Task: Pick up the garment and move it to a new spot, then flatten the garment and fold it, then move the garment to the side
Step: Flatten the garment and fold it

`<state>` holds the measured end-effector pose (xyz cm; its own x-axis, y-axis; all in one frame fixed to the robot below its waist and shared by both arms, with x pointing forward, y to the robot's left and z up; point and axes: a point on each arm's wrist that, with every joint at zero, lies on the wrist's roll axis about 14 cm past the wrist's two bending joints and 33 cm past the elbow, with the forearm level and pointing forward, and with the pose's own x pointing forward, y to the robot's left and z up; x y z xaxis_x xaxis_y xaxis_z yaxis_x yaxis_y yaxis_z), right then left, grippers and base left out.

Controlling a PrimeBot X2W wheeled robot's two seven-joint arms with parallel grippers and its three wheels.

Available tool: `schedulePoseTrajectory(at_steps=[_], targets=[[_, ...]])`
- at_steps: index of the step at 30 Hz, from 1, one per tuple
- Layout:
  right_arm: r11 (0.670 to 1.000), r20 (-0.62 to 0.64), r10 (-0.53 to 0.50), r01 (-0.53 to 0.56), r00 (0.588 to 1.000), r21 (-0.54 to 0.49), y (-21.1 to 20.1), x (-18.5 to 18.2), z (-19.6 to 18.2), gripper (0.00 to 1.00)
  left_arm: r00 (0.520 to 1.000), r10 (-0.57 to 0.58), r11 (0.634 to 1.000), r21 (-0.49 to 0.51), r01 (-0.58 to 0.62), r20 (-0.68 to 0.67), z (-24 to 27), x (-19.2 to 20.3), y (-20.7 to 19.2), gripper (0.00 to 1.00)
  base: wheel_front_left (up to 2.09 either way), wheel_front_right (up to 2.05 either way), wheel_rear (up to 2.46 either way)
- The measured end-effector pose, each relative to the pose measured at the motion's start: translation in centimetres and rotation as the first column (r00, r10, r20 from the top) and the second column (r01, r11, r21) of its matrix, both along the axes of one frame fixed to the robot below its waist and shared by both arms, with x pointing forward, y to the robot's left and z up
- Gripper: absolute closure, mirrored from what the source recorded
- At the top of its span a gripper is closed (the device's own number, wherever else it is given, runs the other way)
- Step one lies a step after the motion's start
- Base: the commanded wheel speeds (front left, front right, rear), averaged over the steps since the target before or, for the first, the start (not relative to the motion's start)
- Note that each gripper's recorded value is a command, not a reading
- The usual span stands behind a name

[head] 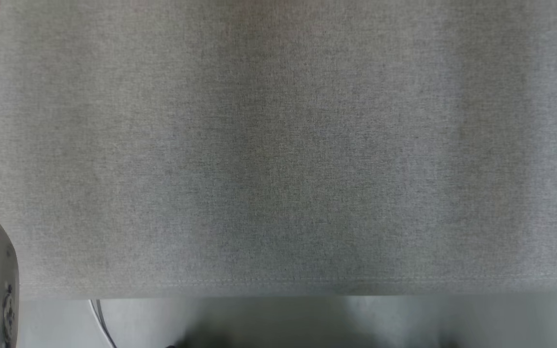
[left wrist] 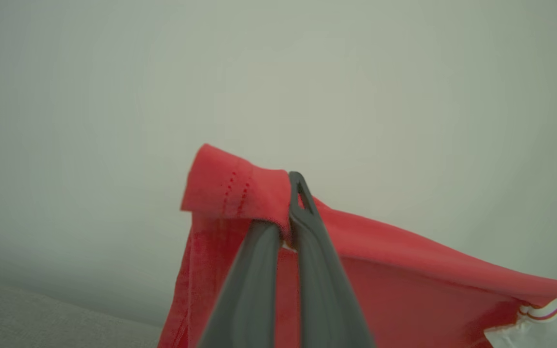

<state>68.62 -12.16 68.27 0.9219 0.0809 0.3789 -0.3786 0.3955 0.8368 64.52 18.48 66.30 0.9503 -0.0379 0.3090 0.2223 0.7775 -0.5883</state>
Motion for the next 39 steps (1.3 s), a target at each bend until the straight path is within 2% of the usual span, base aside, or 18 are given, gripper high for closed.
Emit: schedulePoseTrajectory(at_steps=[5,9,11,21,27,33,39], targets=[[0.997,-0.123,0.069,-0.064,0.990,0.043,1.1,1.1,-5.8,1.00,0.997,-0.022,1.000,-0.024,0.020,-0.079,-5.4,1.1,-0.6,1.00,0.00,0.00,0.00],[0.992,-0.274,0.094,-0.066,0.957,0.109,-0.4,-0.4,-13.6,1.00,0.978,-0.074,0.992,-0.116,0.052,-0.196,-12.4,-0.2,-2.0,1.00,0.00,0.00,0.00],[0.989,-0.320,0.100,-0.059,0.942,0.134,-1.1,-1.6,-15.7,1.00,0.966,-0.090,0.989,-0.135,0.058,-0.243,-14.7,-1.3,-2.2,1.00,0.00,0.00,0.00],[0.980,-0.379,0.110,-0.038,0.919,0.193,-3.1,-7.2,-18.6,1.00,0.954,-0.071,0.969,-0.245,-0.003,-0.291,-18.8,-6.4,-1.3,1.00,0.00,0.00,0.00],[0.978,-0.523,0.128,-0.019,0.843,0.209,-3.2,-13.1,-23.5,1.00,0.919,-0.043,0.952,-0.296,-0.082,-0.392,-22.2,-11.1,-0.4,1.00,0.00,0.00,0.00],[0.976,-0.584,0.158,-0.037,0.796,0.214,-2.4,-18.3,-24.9,1.00,0.910,0.001,0.948,-0.290,-0.133,-0.414,-22.5,-14.9,0.8,1.00,0.00,0.00,0.00],[0.981,-0.641,0.130,-0.006,0.756,0.192,-3.2,-22.5,-26.2,1.00,0.907,0.014,0.945,-0.291,-0.150,-0.422,-22.2,-17.8,1.2,1.00,0.00,0.00,0.00]])
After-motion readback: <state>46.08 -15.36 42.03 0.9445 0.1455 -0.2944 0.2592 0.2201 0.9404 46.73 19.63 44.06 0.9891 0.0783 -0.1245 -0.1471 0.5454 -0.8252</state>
